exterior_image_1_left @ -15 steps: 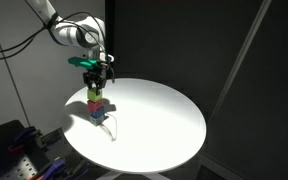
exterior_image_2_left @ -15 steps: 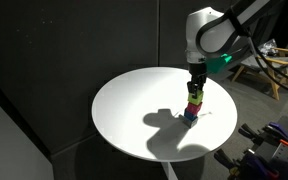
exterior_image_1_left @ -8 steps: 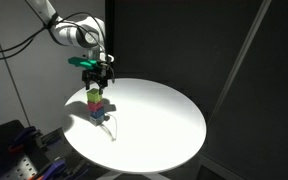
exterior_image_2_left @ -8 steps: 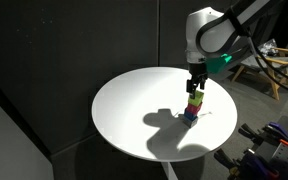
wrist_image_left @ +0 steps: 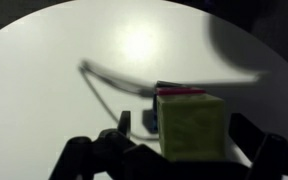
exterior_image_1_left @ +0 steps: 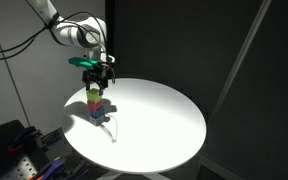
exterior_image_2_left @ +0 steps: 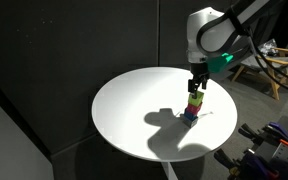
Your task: Put the green block on the pink block
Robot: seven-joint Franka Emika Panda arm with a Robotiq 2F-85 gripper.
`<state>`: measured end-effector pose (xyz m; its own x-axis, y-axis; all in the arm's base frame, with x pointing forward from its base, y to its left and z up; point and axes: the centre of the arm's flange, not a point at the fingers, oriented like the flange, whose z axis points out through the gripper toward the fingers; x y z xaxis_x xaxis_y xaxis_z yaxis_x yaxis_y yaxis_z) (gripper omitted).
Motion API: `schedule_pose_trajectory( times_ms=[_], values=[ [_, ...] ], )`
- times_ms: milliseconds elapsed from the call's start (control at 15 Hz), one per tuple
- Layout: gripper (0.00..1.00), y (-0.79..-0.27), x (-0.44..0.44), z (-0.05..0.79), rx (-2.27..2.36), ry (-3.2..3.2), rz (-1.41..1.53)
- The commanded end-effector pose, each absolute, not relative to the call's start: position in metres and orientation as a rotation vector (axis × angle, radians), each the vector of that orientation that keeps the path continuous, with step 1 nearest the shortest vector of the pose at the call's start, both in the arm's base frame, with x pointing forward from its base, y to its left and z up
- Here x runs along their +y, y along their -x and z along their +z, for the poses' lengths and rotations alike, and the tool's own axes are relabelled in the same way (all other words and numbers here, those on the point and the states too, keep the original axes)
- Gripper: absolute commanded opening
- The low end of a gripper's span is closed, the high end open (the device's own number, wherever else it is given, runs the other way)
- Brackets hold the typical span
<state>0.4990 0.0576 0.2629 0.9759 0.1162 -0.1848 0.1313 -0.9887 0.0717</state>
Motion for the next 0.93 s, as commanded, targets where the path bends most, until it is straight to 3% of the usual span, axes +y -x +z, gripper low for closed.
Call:
schedule_pose_trajectory(
  times_ms=[0, 867],
  values=[
    [1.0, -0.494, 0.048, 0.278, 0.163, -3.043, -0.287],
    [1.0, -0.491, 0.037, 0.31, 0.078, -3.056, -0.212]
  ],
)
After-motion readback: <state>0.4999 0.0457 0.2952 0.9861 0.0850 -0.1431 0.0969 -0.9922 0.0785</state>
